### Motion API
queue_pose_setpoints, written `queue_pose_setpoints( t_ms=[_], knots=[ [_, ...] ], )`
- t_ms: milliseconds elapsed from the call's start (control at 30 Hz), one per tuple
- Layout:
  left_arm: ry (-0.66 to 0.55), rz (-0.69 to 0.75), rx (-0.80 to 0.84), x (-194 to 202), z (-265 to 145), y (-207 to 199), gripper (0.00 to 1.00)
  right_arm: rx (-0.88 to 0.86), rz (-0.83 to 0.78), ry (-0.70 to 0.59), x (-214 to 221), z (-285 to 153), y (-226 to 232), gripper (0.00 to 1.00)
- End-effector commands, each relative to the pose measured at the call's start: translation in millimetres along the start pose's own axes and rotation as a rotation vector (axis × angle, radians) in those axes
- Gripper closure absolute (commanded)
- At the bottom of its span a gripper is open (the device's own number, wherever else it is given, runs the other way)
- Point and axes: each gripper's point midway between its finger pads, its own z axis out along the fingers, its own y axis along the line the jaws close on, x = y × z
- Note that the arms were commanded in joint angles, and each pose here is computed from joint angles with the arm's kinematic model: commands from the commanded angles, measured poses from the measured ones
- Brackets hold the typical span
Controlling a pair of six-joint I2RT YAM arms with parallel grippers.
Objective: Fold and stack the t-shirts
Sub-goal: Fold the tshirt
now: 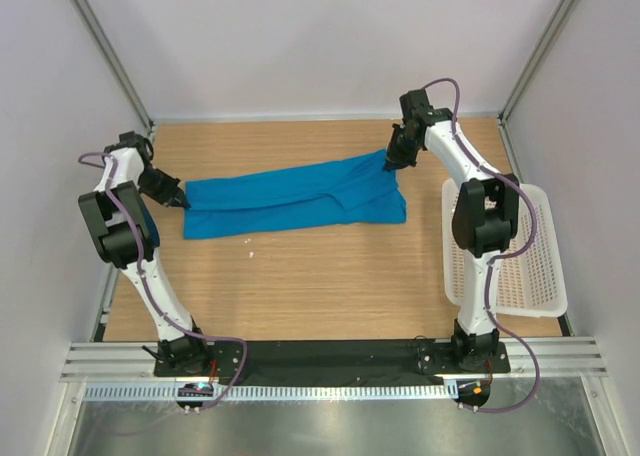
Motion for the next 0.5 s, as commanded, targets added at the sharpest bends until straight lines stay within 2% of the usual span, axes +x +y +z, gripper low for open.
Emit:
queue_pose_setpoints(
  t_ms=[0, 167, 333, 467],
  knots=[
    [-0.013, 0.028, 0.028, -7.3, -5.6, -11.0, 0.98, -0.032, 0.008, -0.033, -15.9, -4.9, 7.8, 0.99],
    [-0.032, 0.038, 0.019, -17.4, -3.7, -13.9, 0.9, -0.049, 0.045, -0.038, -20.8, 9.7, 8.3, 0.98],
    [-0.067, 0.078, -0.004, -32.7, -8.4, -19.3, 0.63, -0.079, 0.115, -0.081, -41.3, 28.0, 5.8, 0.91],
    [-0.126, 0.122, 0.037, -32.9, -32.3, -39.3, 0.51, -0.093, 0.16, -0.095, -59.7, 33.2, 5.5, 0.82]
  ],
)
